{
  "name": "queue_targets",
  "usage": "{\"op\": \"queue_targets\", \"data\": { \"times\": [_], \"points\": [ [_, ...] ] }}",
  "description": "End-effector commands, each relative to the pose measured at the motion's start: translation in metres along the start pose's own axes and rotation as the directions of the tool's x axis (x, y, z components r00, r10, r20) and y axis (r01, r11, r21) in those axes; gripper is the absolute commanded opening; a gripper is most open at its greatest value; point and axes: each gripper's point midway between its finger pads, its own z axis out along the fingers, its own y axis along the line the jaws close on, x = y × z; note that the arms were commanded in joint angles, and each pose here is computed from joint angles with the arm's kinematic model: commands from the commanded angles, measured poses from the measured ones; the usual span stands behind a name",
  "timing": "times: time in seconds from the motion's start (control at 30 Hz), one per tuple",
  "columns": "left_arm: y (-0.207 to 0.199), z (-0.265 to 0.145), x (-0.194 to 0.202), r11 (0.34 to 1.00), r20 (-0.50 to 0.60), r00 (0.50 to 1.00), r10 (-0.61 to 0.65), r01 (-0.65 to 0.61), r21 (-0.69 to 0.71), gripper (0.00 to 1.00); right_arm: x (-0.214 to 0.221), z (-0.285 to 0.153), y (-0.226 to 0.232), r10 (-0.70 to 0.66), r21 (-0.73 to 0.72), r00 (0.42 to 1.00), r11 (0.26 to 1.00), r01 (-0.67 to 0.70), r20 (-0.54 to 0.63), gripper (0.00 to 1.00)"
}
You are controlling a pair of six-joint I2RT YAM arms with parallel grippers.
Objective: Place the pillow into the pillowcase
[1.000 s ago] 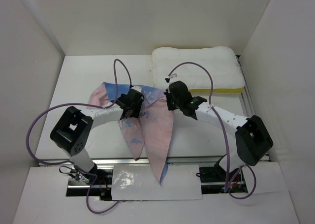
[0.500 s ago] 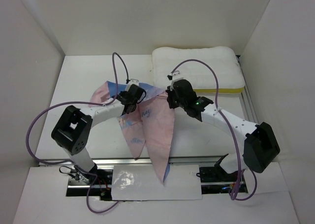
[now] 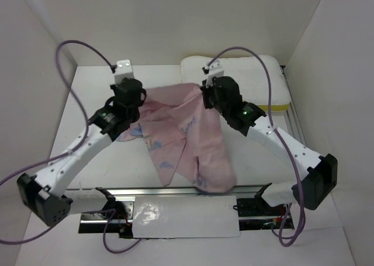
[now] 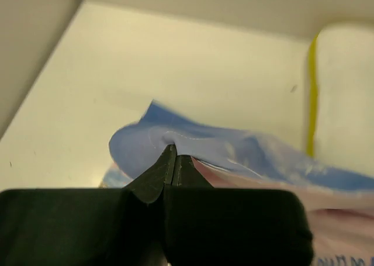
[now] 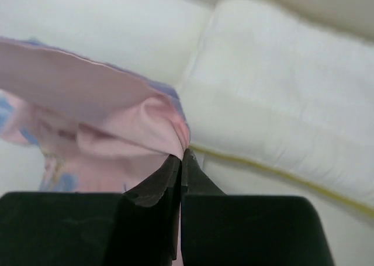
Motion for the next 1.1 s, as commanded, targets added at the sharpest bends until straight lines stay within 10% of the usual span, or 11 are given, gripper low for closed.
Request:
{"op": "queue_targets", "data": {
  "times": [0.0,0.27,0.67,0.8,1.07],
  "points": [
    [0.051,-0.060,-0.108,0.982,0.256,0.949,-0.184,0.189,0.004,0.00,-0.135,-0.076,-0.022,-0.044,0.047,0.938,0.998,0.030,0.343,0.00],
    [0.108,-0.197,-0.236,0.911,0.527,0.769,-0.361,0.170,0.375,0.00,-0.242,-0.206,0.007,-0.165,-0.144,0.769,0.938,0.316,0.617,0.00],
    [0.151,-0.313,-0.312,0.817,0.648,0.597,-0.473,0.022,0.576,0.00,-0.324,-0.360,-0.003,-0.096,-0.096,0.419,0.905,0.414,0.903,0.00],
    [0.153,-0.267,-0.315,0.896,0.638,0.653,-0.408,0.150,0.419,0.00,-0.328,-0.311,-0.006,-0.085,-0.113,0.470,0.919,0.377,0.878,0.00],
    [0.138,-0.112,-0.268,0.958,0.529,0.846,-0.070,0.205,-0.201,0.00,-0.261,-0.071,0.042,-0.012,-0.340,0.783,0.897,0.283,0.622,0.00]
  ]
}}
